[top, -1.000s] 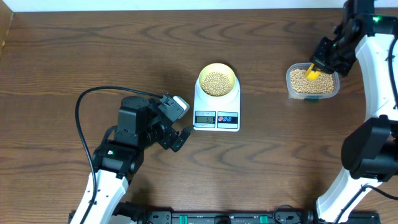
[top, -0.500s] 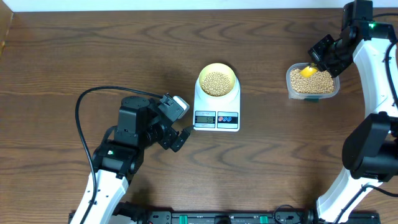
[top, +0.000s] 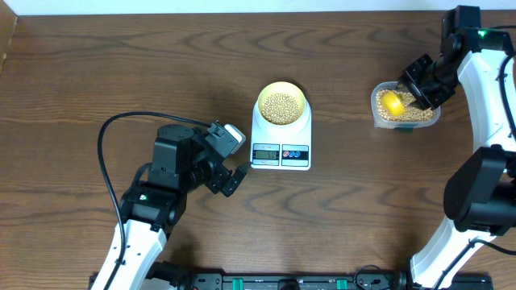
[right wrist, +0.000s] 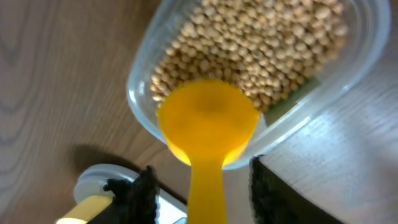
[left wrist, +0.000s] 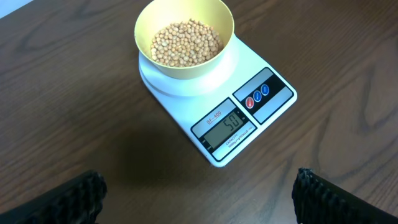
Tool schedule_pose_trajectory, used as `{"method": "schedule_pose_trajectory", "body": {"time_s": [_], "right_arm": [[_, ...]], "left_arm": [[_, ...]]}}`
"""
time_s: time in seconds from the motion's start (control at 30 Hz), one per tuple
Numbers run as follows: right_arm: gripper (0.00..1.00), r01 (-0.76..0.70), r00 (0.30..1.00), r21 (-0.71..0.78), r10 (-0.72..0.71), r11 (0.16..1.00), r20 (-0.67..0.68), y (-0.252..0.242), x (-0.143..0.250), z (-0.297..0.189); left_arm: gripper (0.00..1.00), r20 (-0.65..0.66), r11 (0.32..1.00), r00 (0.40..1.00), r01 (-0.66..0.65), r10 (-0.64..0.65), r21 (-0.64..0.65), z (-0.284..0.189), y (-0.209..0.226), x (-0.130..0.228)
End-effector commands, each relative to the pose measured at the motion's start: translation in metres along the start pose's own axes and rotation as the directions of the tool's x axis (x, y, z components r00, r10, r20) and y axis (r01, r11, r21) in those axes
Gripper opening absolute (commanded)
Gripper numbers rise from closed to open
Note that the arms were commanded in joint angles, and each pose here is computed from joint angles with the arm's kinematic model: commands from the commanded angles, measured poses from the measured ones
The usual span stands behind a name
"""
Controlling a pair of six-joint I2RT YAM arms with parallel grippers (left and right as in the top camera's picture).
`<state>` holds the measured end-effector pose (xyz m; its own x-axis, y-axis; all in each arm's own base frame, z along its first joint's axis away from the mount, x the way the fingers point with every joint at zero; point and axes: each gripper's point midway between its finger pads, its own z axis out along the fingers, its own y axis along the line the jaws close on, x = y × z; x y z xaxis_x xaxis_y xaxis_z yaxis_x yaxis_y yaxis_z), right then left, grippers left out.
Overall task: Scoop item into bowl and weigh 50g on scale
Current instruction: 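Lay the yellow scoop down in the tub and open the right gripper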
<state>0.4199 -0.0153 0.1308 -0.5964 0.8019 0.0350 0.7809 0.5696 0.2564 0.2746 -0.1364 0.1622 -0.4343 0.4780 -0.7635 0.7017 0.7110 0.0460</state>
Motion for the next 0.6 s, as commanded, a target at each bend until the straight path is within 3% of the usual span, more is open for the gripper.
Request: {"method": "schedule_pose_trajectory", "body": {"time_s": [0.0, 0.57], "right_arm": [[0.54, 0.040, 0.999, 0.020, -0.040, 0.999, 0.005, -0.0074, 0.0009, -0.0070], [0.53, 0.180, 0.983, 0.004, -0.180, 0.984, -0.017, -0.0052, 0.0052, -0.0091]], "left_arm": [[0.97, 0.019, 1.000, 1.000, -0.006, 0.006, 0.002, -0.0032, 0.0004, -0.0062], [0.98, 0.019, 1.000, 1.000, -0.006, 0.006, 0.002, -0.0032, 0.0004, -0.0062]]}}
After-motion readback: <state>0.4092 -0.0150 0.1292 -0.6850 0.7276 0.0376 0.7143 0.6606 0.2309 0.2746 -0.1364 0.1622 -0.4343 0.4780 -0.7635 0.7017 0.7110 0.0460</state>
